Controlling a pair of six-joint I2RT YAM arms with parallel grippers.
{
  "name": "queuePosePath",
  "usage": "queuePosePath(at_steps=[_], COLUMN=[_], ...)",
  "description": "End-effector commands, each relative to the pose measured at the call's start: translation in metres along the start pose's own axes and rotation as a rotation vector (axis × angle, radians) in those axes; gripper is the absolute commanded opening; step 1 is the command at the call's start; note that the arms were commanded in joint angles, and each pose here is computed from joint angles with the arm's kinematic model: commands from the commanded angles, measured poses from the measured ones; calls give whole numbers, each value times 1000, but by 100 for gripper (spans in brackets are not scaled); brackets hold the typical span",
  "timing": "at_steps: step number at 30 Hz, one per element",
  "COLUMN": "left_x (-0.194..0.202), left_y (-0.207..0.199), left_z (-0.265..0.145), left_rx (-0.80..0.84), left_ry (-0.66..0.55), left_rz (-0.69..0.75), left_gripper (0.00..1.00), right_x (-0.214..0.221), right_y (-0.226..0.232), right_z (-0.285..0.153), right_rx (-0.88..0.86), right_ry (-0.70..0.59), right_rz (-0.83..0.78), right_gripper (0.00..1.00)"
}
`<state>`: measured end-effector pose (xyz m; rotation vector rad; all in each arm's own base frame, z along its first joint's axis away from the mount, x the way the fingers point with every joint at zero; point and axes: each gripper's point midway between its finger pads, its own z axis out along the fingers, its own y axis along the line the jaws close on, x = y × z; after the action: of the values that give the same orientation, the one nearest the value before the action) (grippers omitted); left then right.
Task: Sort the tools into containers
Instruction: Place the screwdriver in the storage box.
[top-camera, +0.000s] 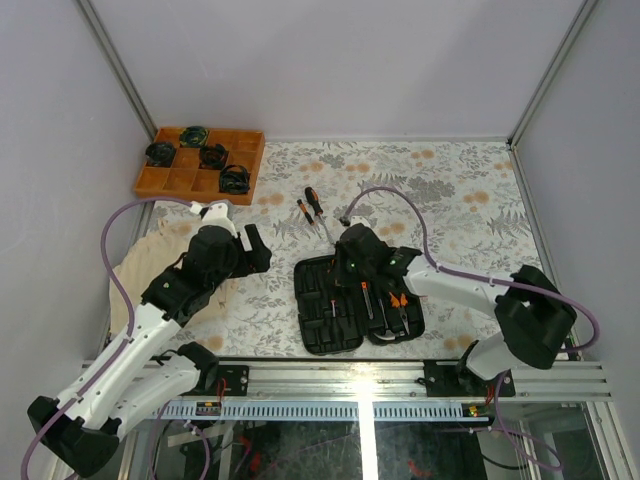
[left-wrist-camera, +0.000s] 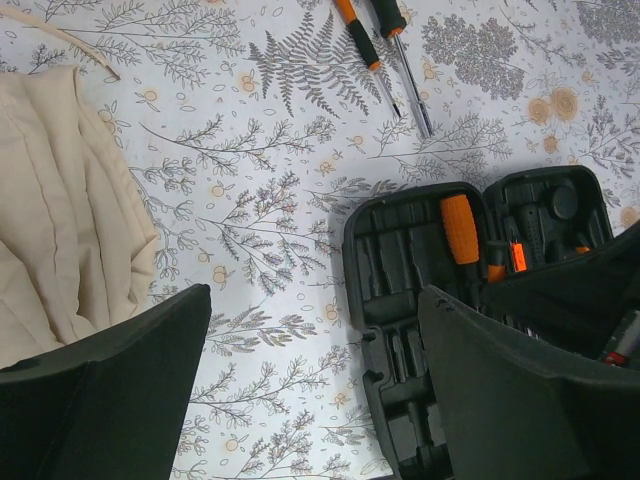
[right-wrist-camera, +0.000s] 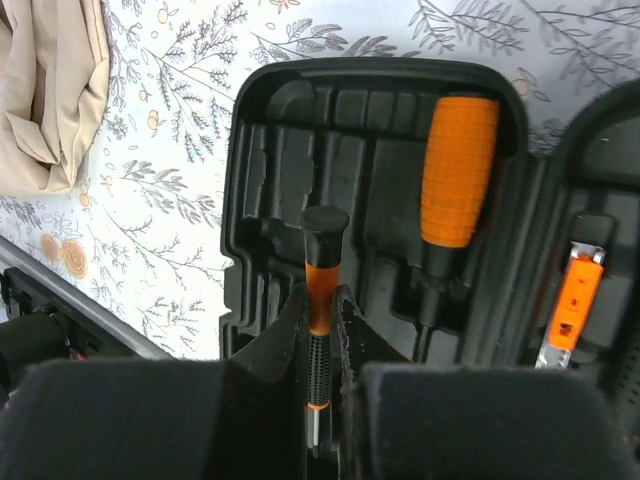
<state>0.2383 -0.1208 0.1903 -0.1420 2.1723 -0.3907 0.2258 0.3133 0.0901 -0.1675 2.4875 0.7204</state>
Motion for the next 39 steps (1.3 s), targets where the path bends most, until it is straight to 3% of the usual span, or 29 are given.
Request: queuePosePath(at_steps=[1, 23, 36, 39], left_x=[-8, -1, -4, -4], left_y=[4, -3, -6, -6], left_z=[0, 2, -2, -3], left_rx=[-23, 23, 45, 50], left_ry=[-35, -4, -22, -25], left_rz=[8, 21, 13, 12], left_gripper=[83, 83, 83, 83], right_x=[-13, -6, -7, -7], right_y=[43, 60, 49, 48], right_z=[8, 65, 81, 84], right_rx=[-120, -136, -74, -64], right_ry=[-9, 68, 61, 61], right_rz=[23, 68, 58, 55], right_gripper=[0, 4, 10, 16])
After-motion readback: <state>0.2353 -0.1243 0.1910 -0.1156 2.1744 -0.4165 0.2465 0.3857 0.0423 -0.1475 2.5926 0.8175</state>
